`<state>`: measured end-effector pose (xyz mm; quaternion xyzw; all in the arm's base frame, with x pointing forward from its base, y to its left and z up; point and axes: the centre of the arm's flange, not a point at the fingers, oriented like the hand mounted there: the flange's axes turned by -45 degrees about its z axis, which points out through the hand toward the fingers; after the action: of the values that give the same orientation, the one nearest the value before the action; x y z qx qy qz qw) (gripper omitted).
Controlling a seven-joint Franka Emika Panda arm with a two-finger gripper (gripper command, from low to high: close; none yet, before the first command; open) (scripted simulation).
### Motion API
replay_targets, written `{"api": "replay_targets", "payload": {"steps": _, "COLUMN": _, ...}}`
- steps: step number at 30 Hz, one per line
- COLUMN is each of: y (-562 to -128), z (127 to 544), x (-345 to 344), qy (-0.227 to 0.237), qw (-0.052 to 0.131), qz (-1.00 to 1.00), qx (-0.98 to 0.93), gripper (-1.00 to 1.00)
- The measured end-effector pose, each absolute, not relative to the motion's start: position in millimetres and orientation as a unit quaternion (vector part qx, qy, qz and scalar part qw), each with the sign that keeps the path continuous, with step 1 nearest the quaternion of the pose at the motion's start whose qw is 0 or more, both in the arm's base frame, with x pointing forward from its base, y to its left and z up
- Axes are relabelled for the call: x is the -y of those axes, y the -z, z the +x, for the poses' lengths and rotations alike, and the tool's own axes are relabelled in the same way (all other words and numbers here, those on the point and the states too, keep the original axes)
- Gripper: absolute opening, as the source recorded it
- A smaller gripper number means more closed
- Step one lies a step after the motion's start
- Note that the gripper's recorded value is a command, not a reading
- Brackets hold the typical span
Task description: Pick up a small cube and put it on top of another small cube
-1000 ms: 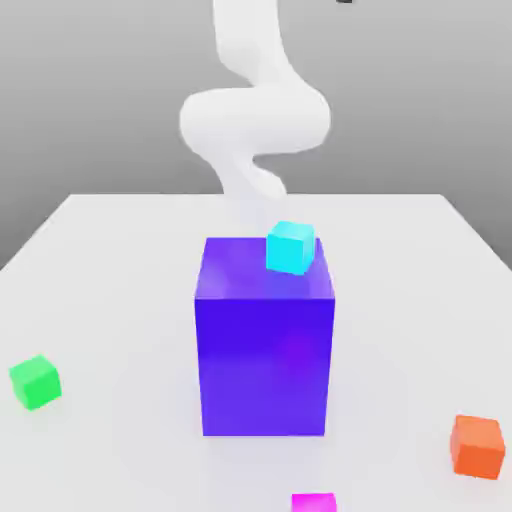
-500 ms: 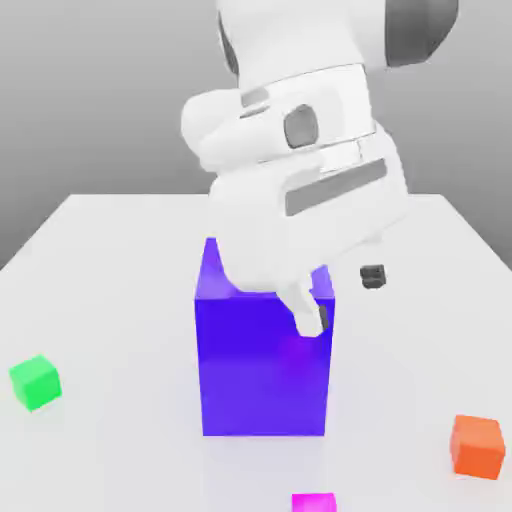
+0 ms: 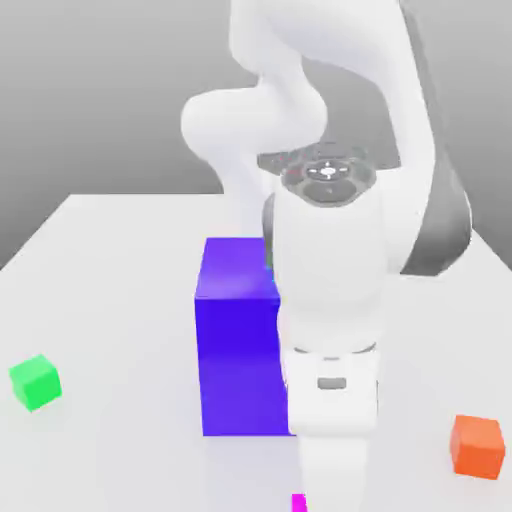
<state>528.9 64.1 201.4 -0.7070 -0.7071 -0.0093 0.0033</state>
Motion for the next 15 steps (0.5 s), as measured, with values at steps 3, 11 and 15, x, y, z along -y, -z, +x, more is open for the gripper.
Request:
{"api": "replay_targets", "payload": {"steps": 3, "y": -161, "z": 529, "x": -64, "qy": 0.001, "qw": -0.001, "qz": -0.695, "qx": 0.719, "gripper": 0.0}}
{"api": "replay_targets", "payload": {"steps": 11, "y": -128, "z": 527, "x": -64, "qy": -0.001, "qw": 0.001, "qz": -0.694, "qx": 0.72, "gripper": -1.0}}
{"api": "replay_targets", "payload": {"steps": 15, "y": -171, "z": 528, "x": -64, "qy": 0.0, "qw": 0.0, "qz": -0.693, "qx": 0.721, "gripper": -1.0}}
